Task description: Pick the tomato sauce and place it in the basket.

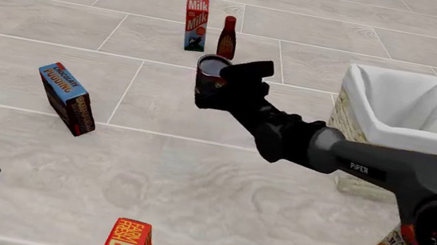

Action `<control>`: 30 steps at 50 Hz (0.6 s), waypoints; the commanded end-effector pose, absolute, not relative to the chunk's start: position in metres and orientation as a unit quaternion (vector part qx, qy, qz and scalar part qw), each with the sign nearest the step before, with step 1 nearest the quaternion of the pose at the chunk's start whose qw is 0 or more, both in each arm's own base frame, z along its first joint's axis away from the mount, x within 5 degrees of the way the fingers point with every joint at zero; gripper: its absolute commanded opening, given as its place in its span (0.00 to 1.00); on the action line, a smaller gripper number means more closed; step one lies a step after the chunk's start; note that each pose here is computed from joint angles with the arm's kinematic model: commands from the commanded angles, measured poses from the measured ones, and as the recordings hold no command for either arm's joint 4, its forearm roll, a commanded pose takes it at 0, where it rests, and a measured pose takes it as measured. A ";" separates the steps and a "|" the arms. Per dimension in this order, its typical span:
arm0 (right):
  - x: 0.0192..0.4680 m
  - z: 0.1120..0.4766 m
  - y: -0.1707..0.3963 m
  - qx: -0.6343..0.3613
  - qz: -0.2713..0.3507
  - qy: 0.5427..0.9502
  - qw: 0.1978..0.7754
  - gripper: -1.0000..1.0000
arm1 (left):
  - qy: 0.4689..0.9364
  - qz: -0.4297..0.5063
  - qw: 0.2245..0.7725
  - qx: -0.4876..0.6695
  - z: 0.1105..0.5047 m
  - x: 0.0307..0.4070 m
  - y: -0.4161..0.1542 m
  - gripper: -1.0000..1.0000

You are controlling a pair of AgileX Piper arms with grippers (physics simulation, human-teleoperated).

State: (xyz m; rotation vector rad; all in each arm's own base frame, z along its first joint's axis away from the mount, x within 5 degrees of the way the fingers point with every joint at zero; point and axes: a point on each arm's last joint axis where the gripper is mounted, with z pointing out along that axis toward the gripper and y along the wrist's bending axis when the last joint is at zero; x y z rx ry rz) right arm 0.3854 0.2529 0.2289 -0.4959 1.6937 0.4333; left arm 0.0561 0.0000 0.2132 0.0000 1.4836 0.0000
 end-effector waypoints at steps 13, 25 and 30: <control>0.361 0.260 0.218 -0.189 0.188 0.720 0.640 0.00 | 0.676 0.000 0.737 0.000 0.213 0.056 0.000 1.00; 0.363 0.261 0.211 -0.183 0.184 0.723 0.640 0.00 | 0.676 0.000 0.737 0.000 0.213 0.056 0.000 1.00; 0.362 0.264 0.209 -0.182 0.183 0.722 0.642 0.00 | 0.676 0.000 0.737 0.000 0.213 0.056 0.000 1.00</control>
